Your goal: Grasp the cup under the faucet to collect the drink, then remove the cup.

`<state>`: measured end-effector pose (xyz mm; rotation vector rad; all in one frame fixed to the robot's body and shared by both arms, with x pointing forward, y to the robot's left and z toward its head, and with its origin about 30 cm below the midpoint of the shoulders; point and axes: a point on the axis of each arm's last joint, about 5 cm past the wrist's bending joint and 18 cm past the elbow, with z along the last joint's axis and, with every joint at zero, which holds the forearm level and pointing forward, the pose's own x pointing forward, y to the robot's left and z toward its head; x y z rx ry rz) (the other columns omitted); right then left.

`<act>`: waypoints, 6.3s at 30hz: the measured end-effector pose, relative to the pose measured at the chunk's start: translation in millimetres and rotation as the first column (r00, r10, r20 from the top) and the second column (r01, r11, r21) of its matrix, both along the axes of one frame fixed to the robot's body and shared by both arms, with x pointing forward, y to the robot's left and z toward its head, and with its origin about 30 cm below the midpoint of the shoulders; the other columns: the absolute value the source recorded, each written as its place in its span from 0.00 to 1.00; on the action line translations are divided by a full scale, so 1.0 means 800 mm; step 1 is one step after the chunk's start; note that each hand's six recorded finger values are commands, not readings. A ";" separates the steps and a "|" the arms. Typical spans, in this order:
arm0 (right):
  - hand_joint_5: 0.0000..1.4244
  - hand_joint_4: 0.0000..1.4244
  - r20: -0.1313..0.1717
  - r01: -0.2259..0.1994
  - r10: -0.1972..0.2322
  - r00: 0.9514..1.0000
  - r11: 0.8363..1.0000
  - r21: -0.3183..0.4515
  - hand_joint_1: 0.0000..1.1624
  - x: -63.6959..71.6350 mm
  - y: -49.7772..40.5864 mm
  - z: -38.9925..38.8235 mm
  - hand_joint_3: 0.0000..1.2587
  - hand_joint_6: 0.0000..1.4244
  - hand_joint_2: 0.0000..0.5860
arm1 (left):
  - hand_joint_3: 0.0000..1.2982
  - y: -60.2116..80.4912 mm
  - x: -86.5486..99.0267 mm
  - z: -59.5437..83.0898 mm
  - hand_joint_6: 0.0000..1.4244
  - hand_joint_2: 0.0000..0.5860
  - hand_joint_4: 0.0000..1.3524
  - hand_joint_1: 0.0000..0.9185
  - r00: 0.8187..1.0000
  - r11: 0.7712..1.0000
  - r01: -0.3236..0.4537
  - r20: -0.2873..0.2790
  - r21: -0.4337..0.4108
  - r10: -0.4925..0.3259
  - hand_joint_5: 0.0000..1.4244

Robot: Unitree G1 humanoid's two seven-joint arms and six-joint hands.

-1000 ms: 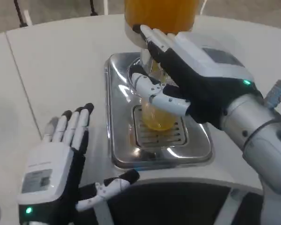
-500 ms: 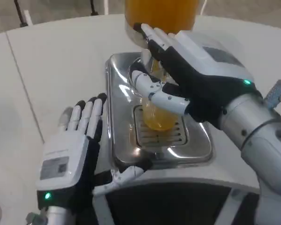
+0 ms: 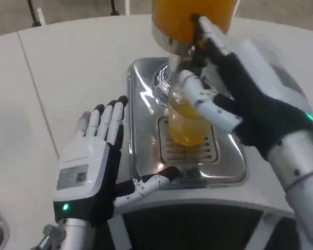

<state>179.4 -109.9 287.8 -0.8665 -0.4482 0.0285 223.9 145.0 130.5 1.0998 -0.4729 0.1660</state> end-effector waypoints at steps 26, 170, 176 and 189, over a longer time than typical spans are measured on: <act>0.00 0.00 0.103 0.143 -0.113 0.988 0.926 -0.350 0.74 -0.068 -0.047 -0.0618 0.00 0.04 0.58 | 0.00 -0.015 0.018 0.000 0.00 0.06 0.00 0.09 0.994 0.990 0.104 -0.013 -0.098 -0.105 0.00; 0.00 0.00 -0.164 0.100 -0.179 0.970 0.910 -0.402 0.62 -0.074 -0.072 -0.0755 0.00 0.09 0.58 | 0.88 -0.142 0.099 -0.011 1.00 0.15 0.92 0.62 0.991 0.913 0.029 0.129 -0.407 0.026 1.00; 0.00 0.00 -0.121 0.081 -0.146 0.982 0.900 -0.429 0.62 -0.075 -0.067 -0.0756 0.00 0.09 0.58 | 0.88 -0.129 0.092 -0.022 1.00 0.15 0.92 0.62 0.990 0.925 0.035 0.142 -0.378 0.021 1.00; 0.00 0.00 -0.108 0.087 -0.148 0.983 0.898 -0.432 0.64 -0.069 -0.067 -0.0872 0.00 0.09 0.59 | 0.88 -0.105 0.096 -0.015 1.00 0.14 0.92 0.62 0.976 0.933 0.035 0.212 -0.359 0.044 1.00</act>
